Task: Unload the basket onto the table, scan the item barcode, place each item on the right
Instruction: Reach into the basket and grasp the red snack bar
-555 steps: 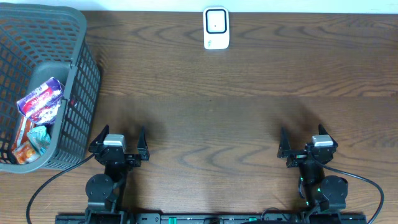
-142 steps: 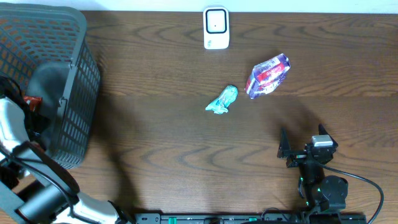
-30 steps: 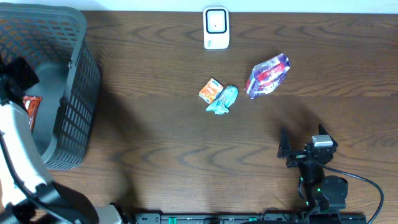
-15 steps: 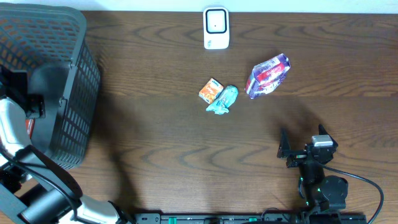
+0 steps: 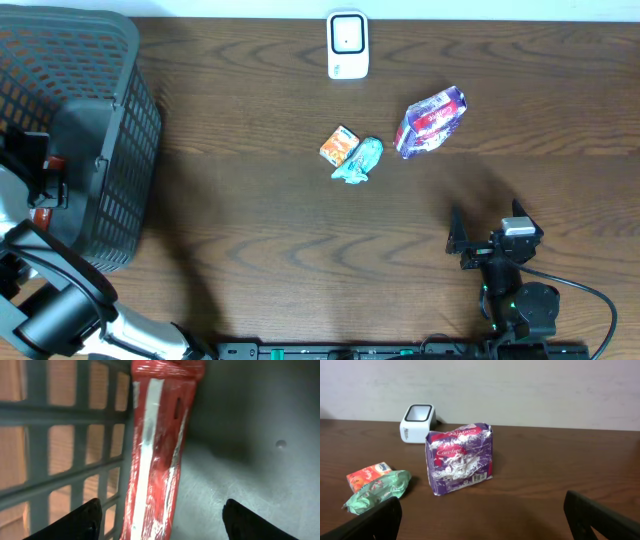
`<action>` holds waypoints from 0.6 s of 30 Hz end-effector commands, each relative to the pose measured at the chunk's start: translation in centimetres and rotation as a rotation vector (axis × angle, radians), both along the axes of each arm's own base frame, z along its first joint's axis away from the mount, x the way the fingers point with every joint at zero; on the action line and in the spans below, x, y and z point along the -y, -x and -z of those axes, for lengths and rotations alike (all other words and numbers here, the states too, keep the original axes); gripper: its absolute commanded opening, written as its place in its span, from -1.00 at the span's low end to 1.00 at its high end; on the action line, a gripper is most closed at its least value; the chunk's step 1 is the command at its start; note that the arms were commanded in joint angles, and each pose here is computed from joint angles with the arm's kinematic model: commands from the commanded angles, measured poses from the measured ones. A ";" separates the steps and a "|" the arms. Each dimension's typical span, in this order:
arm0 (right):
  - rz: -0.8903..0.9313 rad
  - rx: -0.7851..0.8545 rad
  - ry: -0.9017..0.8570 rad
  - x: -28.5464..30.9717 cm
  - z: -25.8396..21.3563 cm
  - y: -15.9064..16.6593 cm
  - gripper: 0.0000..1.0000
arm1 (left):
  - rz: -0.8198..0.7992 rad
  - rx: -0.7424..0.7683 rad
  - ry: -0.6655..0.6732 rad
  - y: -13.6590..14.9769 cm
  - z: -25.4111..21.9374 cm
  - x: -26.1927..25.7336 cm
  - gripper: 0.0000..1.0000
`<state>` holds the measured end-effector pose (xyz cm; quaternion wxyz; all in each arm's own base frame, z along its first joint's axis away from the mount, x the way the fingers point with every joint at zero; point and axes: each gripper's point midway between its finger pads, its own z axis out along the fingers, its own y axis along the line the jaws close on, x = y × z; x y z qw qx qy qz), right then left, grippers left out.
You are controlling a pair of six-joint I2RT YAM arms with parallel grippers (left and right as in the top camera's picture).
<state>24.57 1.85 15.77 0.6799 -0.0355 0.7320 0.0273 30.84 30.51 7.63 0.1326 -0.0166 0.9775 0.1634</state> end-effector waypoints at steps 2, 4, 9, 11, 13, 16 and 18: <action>0.002 0.000 0.009 0.0 0.1 0.0 0.98 | 0.060 -0.044 0.039 0.0 2.6 0.5 0.45; 0.002 0.000 0.009 0.0 0.1 0.0 0.98 | 0.054 -0.058 0.033 0.0 3.3 0.2 0.36; 0.002 0.000 0.009 0.0 0.1 0.0 0.99 | 0.018 -0.132 0.009 1.0 5.4 -0.8 0.28; 0.002 0.000 0.009 0.0 0.1 0.0 0.99 | 0.001 -0.120 0.047 0.8 6.2 -0.3 0.27; 0.002 0.000 0.009 0.0 0.1 0.0 0.99 | -0.016 -0.101 0.090 0.6 7.0 0.2 0.17; 0.002 0.000 0.009 0.0 0.1 0.0 0.98 | -0.008 -0.081 0.147 0.3 7.6 1.2 -0.46; 0.002 0.000 0.009 0.0 0.1 0.0 0.99 | -0.037 -0.072 0.154 0.3 7.5 1.3 -0.85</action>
